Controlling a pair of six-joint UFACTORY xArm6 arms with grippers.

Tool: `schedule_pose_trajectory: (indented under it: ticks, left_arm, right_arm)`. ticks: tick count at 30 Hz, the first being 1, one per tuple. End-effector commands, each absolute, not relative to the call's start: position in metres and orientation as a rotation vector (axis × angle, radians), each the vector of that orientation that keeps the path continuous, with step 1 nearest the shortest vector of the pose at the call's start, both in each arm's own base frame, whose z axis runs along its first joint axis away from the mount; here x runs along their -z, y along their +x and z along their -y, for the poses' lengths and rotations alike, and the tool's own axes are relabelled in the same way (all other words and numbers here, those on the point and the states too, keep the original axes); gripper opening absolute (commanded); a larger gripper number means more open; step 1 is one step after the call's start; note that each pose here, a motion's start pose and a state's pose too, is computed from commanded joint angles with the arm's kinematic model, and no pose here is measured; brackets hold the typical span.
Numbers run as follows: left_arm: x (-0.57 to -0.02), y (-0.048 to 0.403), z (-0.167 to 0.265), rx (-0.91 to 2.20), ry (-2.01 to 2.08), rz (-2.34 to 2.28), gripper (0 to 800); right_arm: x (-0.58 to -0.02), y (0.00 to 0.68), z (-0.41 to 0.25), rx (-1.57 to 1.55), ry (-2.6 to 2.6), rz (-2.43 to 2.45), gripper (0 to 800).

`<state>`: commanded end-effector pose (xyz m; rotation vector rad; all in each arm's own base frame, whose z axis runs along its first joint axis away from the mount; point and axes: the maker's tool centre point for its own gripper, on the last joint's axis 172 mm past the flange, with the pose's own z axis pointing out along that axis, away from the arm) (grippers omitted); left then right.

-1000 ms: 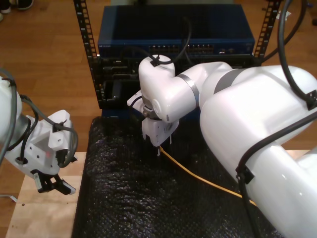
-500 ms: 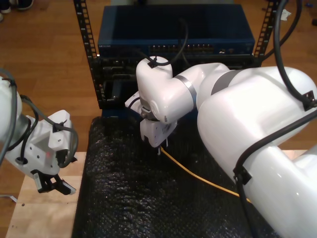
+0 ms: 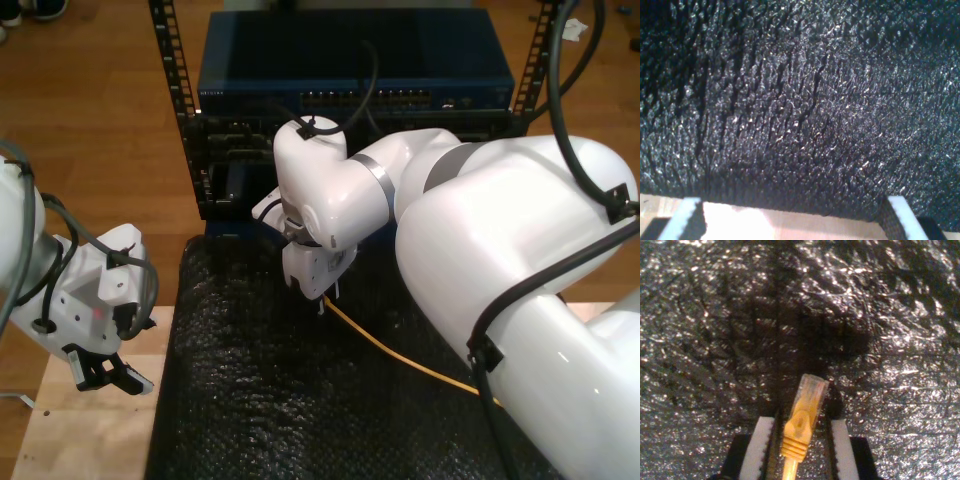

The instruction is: Grab the cable and plug it in

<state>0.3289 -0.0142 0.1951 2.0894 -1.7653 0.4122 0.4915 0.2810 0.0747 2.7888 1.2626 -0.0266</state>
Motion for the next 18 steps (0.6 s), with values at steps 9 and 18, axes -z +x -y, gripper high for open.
schedule_pose_trajectory:
  ticks: [9,18]
  left_arm:
    - [-0.1947,0.3288,0.0137,-0.411,2.090,1.763,800]
    - [-0.1950,0.3288,0.0134,-0.411,2.091,1.765,800]
  right_arm:
    - [-0.0751,0.4940,-0.2776,0.022,2.763,-1.273,149]
    - [-0.0777,0.5001,-0.2744,0.004,2.720,-1.310,37]
